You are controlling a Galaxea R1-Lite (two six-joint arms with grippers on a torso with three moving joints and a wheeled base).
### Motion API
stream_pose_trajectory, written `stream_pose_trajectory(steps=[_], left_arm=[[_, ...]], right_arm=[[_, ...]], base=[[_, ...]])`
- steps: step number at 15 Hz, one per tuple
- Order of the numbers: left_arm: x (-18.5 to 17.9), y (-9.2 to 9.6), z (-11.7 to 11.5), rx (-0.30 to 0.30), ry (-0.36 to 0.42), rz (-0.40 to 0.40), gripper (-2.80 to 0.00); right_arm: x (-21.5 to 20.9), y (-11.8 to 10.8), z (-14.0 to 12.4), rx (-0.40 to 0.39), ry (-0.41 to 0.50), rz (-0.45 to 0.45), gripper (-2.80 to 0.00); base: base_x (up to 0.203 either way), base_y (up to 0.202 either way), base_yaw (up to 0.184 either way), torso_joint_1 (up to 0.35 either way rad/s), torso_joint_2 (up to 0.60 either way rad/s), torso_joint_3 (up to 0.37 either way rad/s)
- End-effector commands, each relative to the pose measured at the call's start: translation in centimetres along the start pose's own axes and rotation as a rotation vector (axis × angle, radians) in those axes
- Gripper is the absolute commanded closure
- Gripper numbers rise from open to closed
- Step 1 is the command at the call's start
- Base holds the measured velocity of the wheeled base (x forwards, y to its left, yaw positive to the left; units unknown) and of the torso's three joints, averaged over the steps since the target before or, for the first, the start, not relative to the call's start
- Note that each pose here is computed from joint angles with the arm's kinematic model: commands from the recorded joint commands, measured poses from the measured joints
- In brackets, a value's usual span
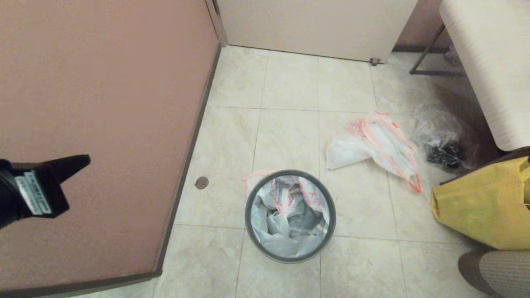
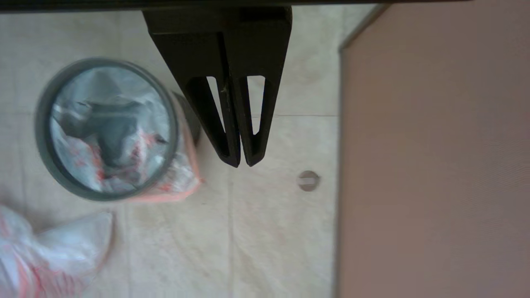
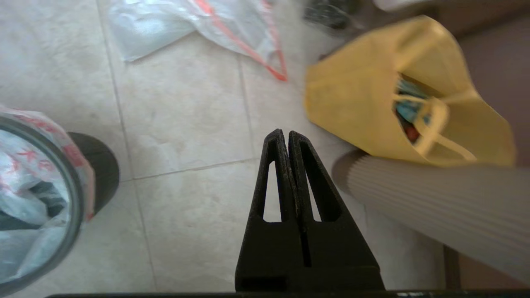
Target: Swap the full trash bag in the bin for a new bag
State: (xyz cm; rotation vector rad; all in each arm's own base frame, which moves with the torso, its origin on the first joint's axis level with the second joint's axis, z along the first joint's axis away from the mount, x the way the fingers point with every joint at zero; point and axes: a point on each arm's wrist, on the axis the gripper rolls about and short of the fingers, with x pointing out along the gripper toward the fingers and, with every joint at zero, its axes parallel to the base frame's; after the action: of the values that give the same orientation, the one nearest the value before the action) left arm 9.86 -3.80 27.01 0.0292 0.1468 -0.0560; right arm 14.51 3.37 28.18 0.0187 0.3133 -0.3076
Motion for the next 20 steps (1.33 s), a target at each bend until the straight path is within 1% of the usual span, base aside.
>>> stream_pose_trajectory(steps=[1, 3, 5, 7, 9, 11, 12, 13, 17, 20], left_arm=[[-2.2, 1.1, -0.5, -0.024, -0.056, 0.025, 0.0], [-3.1, 1.9, -0.8, -0.037, -0.083, 0.072, 0.0], [-4.2, 2.7, -0.7, -0.066, -0.128, 0.149, 0.0], [-5.3, 3.3, -0.4, -0.099, -0.193, 0.222, 0.0], [-6.9, 3.8, -0.6, -0.121, -0.258, 0.284, 0.0], [-8.7, 4.0, -1.7, -0.133, -0.305, 0.353, 0.0], [-9.6, 4.1, -2.5, -0.136, -0.325, 0.372, 0.0], [-10.2, 4.1, -3.6, -0.137, -0.332, 0.38, 0.0], [-10.6, 3.9, -8.6, -0.127, -0.29, 0.386, 0.0], [-10.1, 3.9, -11.0, -0.12, -0.246, 0.382, 0.0]], right_arm=[[-1.5, -1.5, -0.5, 0.029, -0.032, -0.017, 0.0], [-2.5, -2.6, -1.1, 0.049, -0.051, -0.039, 0.0], [-3.7, -3.8, -1.6, 0.086, -0.08, -0.072, 0.0], [-4.7, -4.9, -2.2, 0.135, -0.106, -0.104, 0.0], [-6.2, -6.0, -3.1, 0.167, -0.143, -0.135, 0.0], [-8.1, -7.2, -3.9, 0.176, -0.182, -0.168, 0.0], [-9.0, -7.7, -4.3, 0.171, -0.199, -0.175, 0.0], [-9.7, -8.0, -4.7, 0.166, -0.209, -0.176, 0.0], [-12.5, -9.3, -7.5, 0.143, -0.221, -0.181, 0.0], [-13.6, -9.8, -9.9, 0.112, -0.225, -0.195, 0.0]], base=[[0.0, 0.0, 0.0, 0.0, 0.0, 0.0], [0.0, 0.0, 0.0, 0.0, 0.0, 0.0], [0.0, 0.0, 0.0, 0.0, 0.0, 0.0], [0.0, 0.0, 0.0, 0.0, 0.0, 0.0], [0.0, 0.0, 0.0, 0.0, 0.0, 0.0], [0.0, 0.0, 0.0, 0.0, 0.0, 0.0], [0.0, 0.0, 0.0, 0.0, 0.0, 0.0], [0.0, 0.0, 0.0, 0.0, 0.0, 0.0], [0.0, 0.0, 0.0, 0.0, 0.0, 0.0], [0.0, 0.0, 0.0, 0.0, 0.0, 0.0]])
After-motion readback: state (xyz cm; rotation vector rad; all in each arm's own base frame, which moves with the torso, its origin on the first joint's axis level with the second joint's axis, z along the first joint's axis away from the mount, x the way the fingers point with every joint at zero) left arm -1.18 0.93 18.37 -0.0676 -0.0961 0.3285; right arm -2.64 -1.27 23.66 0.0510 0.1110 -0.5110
